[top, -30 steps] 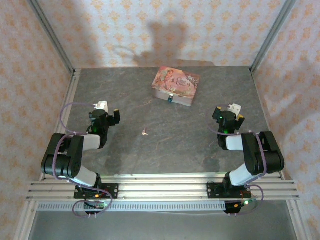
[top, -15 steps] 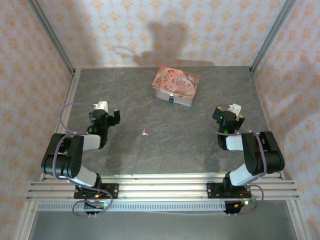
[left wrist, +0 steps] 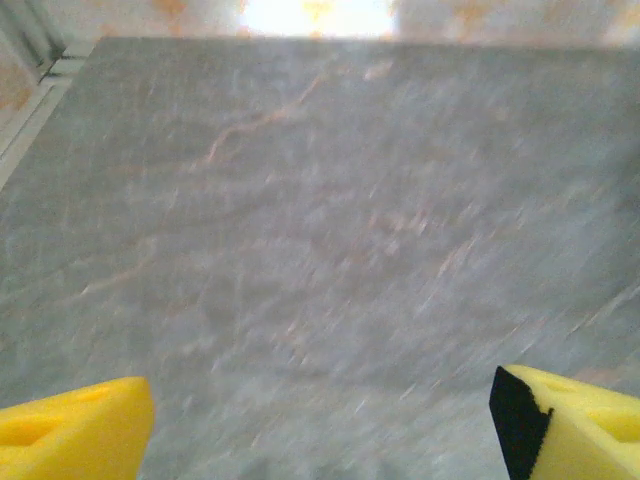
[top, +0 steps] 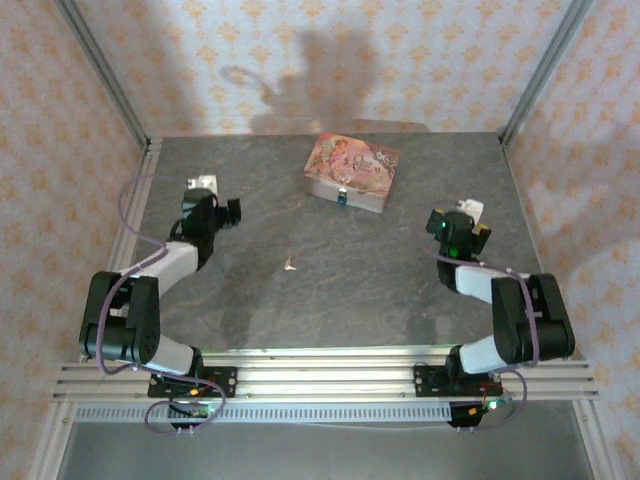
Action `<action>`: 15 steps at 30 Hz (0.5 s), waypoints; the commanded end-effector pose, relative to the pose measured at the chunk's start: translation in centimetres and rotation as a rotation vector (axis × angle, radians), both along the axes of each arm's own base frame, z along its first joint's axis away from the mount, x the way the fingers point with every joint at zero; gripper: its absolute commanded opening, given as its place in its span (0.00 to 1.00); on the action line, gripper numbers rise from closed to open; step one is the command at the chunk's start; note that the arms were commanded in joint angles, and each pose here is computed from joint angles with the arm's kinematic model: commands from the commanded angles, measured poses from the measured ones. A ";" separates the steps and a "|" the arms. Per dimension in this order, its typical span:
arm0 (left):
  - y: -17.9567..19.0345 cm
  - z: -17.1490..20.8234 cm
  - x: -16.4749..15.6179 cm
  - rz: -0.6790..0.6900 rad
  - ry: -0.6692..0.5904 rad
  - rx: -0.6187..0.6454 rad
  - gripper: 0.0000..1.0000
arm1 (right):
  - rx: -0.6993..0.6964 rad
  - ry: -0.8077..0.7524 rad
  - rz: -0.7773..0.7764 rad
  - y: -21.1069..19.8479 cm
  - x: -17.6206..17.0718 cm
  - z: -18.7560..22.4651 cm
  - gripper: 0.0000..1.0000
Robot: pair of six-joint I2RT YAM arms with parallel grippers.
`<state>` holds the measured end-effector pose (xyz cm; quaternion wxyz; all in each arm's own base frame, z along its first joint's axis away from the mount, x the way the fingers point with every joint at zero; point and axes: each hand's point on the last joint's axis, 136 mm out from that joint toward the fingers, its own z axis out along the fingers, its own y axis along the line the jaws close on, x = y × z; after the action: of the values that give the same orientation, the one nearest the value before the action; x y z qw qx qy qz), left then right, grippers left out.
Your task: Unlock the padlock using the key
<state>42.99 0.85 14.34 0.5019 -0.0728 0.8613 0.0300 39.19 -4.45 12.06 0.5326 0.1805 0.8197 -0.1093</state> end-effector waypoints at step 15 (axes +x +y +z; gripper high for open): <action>-17.1 1.2 14.9 -0.274 0.353 -0.430 0.81 | 0.550 0.354 -0.007 13.4 9.0 0.5 1.00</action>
<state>59.12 -14.15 17.67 0.3939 -0.0558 0.8994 -0.1814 49.48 8.61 15.02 0.3879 0.2635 0.8795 0.0818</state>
